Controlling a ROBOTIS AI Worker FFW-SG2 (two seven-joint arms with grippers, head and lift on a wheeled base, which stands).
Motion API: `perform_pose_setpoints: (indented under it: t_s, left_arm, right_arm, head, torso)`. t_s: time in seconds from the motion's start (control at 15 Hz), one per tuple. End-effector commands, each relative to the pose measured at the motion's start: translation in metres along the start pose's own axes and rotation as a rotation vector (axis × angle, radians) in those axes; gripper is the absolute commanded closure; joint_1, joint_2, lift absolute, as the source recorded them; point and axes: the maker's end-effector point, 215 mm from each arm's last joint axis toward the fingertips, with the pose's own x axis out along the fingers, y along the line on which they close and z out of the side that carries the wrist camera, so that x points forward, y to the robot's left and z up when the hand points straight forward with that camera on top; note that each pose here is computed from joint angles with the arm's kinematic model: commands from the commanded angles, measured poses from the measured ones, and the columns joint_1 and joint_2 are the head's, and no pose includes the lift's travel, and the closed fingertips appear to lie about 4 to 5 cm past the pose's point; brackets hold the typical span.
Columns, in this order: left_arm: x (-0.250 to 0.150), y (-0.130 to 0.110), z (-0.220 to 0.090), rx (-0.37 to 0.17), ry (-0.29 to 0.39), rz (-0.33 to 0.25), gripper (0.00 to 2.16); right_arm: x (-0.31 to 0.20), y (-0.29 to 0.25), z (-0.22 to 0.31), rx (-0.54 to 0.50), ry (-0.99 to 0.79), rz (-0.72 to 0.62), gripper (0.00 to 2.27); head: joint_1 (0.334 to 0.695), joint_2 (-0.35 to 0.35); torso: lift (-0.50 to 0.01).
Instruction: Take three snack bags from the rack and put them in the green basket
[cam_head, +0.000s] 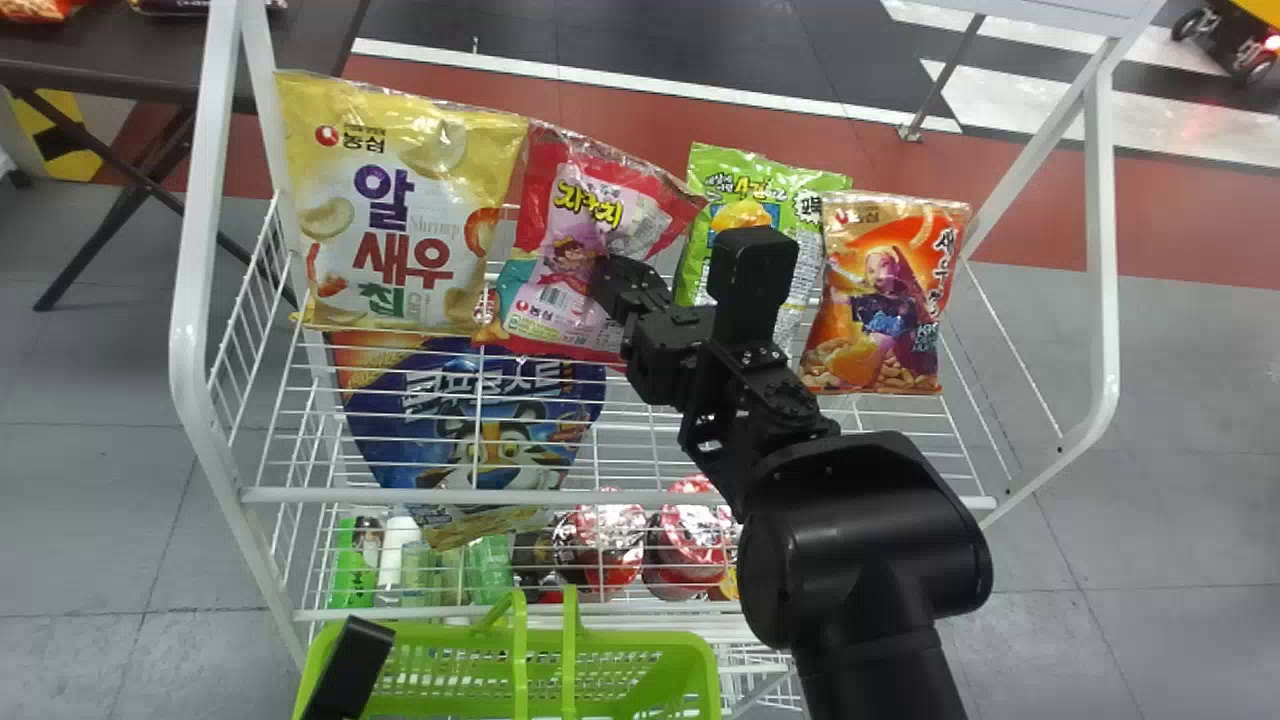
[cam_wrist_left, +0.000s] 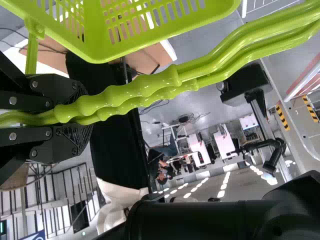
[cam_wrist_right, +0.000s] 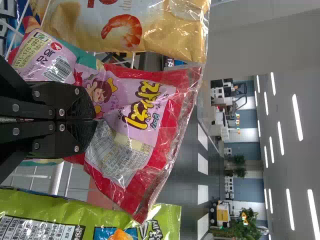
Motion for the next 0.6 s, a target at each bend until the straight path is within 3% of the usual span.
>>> perform_pose_setpoints:
  t_s: [0.0, 0.53]
  left_arm:
    - [0.002, -0.001, -0.002, -0.001, 0.006, -0.001, 1.75]
    - [0.002, 0.000, -0.004, -0.005, 0.006, 0.001, 1.75]
  right_arm:
    - [-0.004, -0.003, 0.003, 0.028, -0.012, 0.003, 1.99]
    - [-0.023, 0.035, 0.039, 0.045, -0.089, 0.096, 1.99]
  head:
    - [0.695, -0.266]
    - [0.695, -0.256]
  torso:
    - [-0.015]
    - [-0.015]
